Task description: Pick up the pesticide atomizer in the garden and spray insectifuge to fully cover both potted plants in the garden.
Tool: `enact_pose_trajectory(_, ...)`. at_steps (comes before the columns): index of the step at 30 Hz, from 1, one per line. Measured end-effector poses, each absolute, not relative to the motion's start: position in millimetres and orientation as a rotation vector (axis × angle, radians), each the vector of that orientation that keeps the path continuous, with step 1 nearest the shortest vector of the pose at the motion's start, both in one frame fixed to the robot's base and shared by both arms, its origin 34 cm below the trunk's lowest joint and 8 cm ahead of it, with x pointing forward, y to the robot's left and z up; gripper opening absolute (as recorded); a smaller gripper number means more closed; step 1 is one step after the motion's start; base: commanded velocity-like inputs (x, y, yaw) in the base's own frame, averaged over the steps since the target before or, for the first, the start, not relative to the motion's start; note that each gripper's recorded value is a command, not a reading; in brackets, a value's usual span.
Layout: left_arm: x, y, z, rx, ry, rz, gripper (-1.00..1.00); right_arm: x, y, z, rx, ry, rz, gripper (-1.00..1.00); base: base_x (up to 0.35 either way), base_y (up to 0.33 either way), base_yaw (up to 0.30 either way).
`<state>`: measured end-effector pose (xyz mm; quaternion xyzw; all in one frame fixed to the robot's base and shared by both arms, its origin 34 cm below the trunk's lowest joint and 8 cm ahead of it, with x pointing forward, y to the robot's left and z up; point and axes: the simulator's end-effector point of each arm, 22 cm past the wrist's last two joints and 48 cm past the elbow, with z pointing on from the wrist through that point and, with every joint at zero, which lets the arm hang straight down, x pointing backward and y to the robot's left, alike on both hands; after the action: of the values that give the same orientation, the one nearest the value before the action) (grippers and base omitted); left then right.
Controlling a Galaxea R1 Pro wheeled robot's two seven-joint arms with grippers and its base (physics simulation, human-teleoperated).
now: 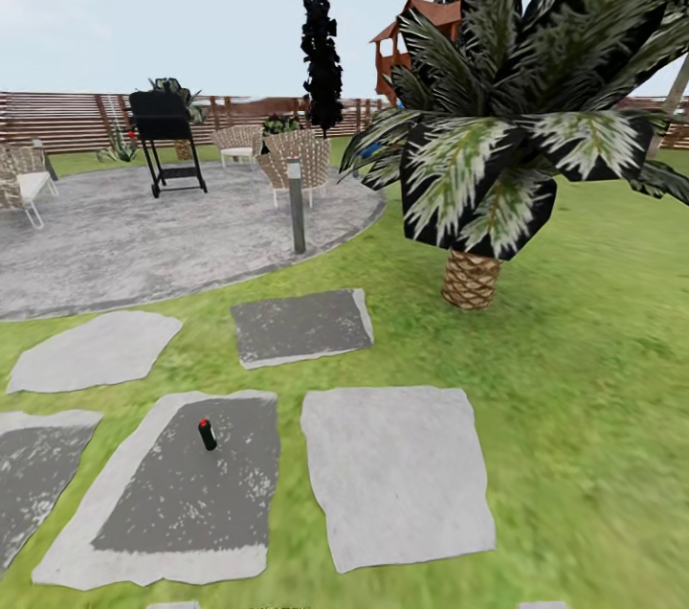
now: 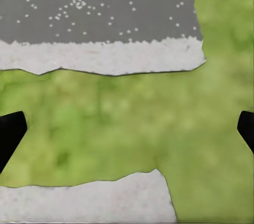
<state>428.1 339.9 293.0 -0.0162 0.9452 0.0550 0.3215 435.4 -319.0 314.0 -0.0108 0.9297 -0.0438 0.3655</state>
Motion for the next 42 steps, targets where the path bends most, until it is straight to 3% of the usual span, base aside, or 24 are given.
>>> enact_pose_trajectory(42, 428.3, 341.8, 293.3, -0.045, 2.481, 0.148, 1.0, 435.4, -319.1, 314.0, -0.027, 2.39, -0.113, 1.0, 0.0, 0.0, 0.278)
